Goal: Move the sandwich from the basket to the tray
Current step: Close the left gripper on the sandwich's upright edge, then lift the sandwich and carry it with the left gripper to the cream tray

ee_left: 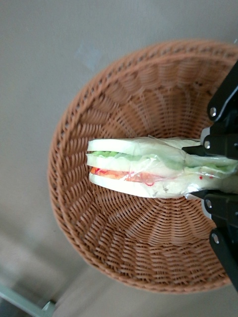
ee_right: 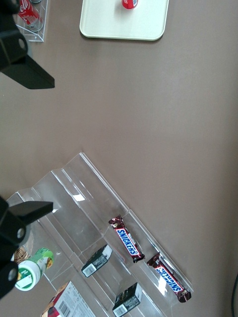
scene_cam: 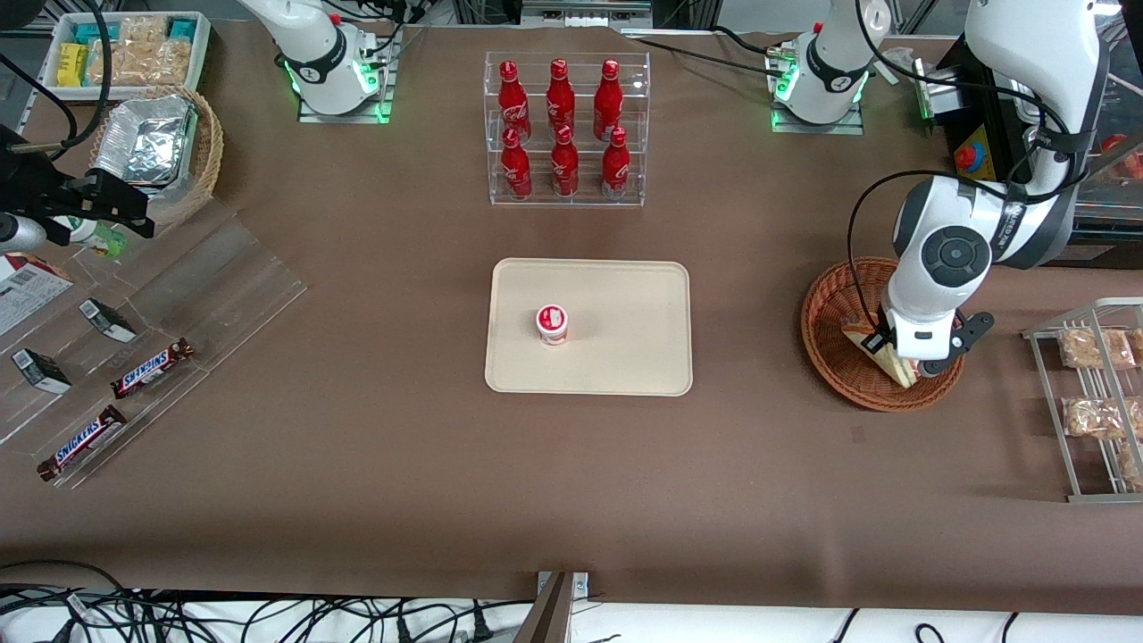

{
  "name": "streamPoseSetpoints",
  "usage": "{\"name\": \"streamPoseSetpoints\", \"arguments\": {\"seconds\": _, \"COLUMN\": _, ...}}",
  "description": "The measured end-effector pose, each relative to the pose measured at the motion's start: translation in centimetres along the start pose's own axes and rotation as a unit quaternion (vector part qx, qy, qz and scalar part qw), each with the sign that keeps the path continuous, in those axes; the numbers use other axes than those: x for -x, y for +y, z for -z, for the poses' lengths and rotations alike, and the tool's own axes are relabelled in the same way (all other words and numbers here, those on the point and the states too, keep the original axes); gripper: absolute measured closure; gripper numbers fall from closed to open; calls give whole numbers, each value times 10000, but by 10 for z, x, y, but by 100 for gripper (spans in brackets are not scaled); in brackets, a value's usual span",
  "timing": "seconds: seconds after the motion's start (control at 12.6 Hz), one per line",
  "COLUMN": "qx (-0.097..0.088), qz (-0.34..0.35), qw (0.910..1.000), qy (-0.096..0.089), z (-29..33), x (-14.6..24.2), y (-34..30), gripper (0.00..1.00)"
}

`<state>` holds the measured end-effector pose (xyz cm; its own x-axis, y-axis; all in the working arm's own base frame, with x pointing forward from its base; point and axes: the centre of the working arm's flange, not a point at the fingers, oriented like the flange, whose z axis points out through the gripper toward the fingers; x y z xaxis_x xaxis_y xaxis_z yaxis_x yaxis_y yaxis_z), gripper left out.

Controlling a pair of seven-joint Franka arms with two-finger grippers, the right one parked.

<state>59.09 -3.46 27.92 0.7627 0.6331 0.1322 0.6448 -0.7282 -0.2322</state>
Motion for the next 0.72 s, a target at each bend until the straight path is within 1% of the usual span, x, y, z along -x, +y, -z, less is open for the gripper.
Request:
{"name": "streamPoseSetpoints", "arguments": {"seconds": 0.08, "qx": -148, "qz": -149, "qw": 9998, "qy": -49, "z": 26, "x": 0, "y": 12, "gripper": 74}}
{"name": "streamPoseSetpoints", "arguments": {"seconds": 0.16, "qx": -228, "qz": -338, "qw": 9991, "qy": -86, "z": 58, "x": 3, "y": 26, "gripper": 74}}
{"name": "streamPoseSetpoints", "arguments": {"seconds": 0.24, "qx": -226, "qz": -538, "qw": 9982, "qy": -158, "z": 91, "x": 7, "y": 37, "gripper": 74}}
{"name": "streamPoseSetpoints", "arguments": {"seconds": 0.4, "qx": -101, "qz": -914, "qw": 9948, "qy": -434, "z": 148, "x": 10, "y": 46, "gripper": 74}}
{"name": "streamPoseSetpoints", "arguments": {"seconds": 0.48, "qx": -12, "qz": -1153, "qw": 9920, "qy": -506, "z": 171, "x": 15, "y": 50, "gripper": 74}}
{"name": "streamPoseSetpoints", "arguments": {"seconds": 0.56, "qx": 103, "qz": -1363, "qw": 9892, "qy": -525, "z": 189, "x": 25, "y": 58, "gripper": 75}}
{"name": "streamPoseSetpoints", "arguments": {"seconds": 0.72, "qx": 348, "qz": -1725, "qw": 9827, "qy": -580, "z": 212, "x": 63, "y": 83, "gripper": 74}}
